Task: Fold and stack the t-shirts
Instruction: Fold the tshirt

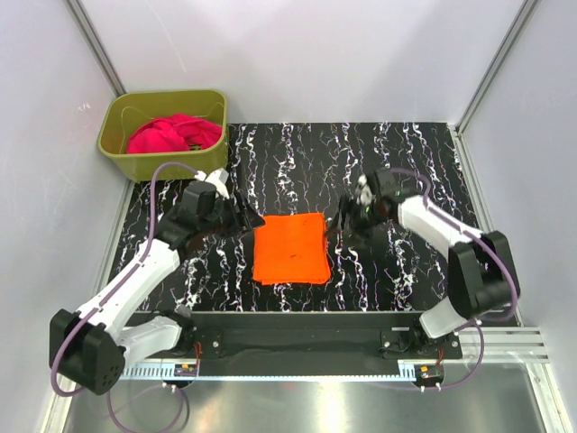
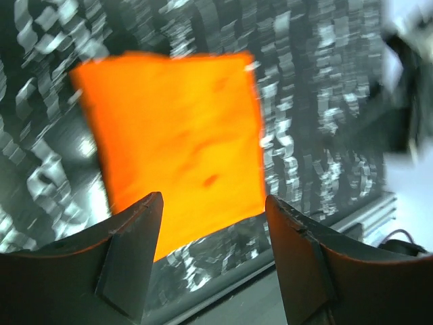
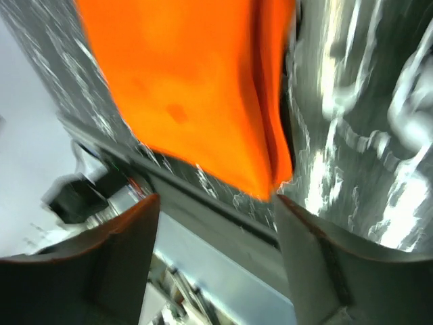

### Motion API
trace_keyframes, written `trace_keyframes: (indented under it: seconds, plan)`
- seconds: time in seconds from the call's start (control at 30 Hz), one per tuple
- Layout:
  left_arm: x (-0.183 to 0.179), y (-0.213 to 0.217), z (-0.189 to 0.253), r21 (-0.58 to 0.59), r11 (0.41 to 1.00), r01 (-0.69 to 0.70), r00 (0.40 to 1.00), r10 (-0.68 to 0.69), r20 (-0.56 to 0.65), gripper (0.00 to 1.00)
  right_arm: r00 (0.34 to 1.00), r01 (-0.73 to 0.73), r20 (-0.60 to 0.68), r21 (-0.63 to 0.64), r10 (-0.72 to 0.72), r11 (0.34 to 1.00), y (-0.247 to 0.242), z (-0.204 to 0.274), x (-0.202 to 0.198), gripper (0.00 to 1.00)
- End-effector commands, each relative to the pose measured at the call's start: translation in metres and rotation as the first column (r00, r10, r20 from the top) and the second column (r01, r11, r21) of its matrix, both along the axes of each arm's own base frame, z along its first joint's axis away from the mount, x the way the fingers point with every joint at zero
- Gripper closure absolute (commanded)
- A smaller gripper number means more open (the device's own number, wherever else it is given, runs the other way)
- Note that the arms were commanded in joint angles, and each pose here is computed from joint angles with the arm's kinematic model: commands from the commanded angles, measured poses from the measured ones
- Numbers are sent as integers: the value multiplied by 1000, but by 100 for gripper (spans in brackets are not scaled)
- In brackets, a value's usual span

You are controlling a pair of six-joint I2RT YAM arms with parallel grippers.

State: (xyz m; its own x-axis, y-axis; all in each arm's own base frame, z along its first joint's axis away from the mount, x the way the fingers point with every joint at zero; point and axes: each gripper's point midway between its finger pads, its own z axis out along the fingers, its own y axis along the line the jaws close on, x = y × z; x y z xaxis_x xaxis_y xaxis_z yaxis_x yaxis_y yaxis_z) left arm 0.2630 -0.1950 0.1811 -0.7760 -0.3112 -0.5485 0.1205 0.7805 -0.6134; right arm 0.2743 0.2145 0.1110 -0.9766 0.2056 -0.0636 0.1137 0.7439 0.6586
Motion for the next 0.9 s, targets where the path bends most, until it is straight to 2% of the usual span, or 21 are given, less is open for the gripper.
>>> trace_keyframes:
  seconds: [0.0, 0.03, 0.1, 0.13, 0.23, 0.33, 0.47, 0.57, 0.63, 0.7, 0.73, 0.77, 0.83, 0.87]
  plan:
    - [-15, 10, -19, 1, 1000, 7, 995, -7, -97, 32, 997, -76, -31, 34, 77, 997, 21, -19, -63, 31]
    - [-15, 12, -19, 3, 1000, -2, 996, 2, -95, 32, 994, -107, 3, 55, 107, 993, 34, -20, -72, 37]
    - [-13, 16, -16, -1, 1000, -14, 996, 14, -88, 32, 995, -74, -56, 54, 77, 996, 33, -38, -94, 58]
    - [-12, 19, -13, -4, 1000, -27, 996, 26, -84, 32, 995, -87, -34, 74, 89, 993, 42, -41, -97, 70]
    - [-13, 21, -7, -20, 999, -46, 996, 45, -75, 32, 993, -55, -103, 73, 63, 996, 46, -69, -113, 85]
    - [-14, 23, -6, -18, 998, -62, 995, 60, -74, 32, 990, -15, -142, 67, 25, 998, 48, -88, -115, 91]
    - [-17, 25, -3, -17, 998, -64, 995, 63, -79, 32, 989, 58, -135, -21, -60, 998, 42, -108, -99, 92]
    - [-20, 30, -6, 7, 997, -82, 993, 82, -91, 32, 989, 96, -108, -59, -102, 994, 41, -111, -73, 92]
    - [-22, 32, -11, 17, 996, -88, 990, 89, -107, 32, 981, 148, -110, -101, -159, 984, 24, -117, -54, 91]
    - [-28, 32, -19, 18, 997, -79, 987, 81, -136, 33, 971, 218, -74, -118, -227, 969, 5, -111, -17, 90]
    - [-29, 32, -21, 18, 997, -78, 987, 80, -142, 33, 976, 203, -47, -135, -211, 970, -2, -115, -5, 90]
    - [-31, 31, -24, 15, 997, -78, 985, 80, -153, 34, 980, 198, 21, -108, -197, 974, 5, -98, 28, 89]
    - [-31, 31, -27, 16, 997, -76, 983, 78, -164, 34, 991, 131, 7, -160, -132, 978, -1, -109, 49, 88]
    - [-31, 31, -26, 17, 997, -71, 984, 73, -161, 34, 991, 115, 86, -131, -104, 985, 12, -82, 87, 87]
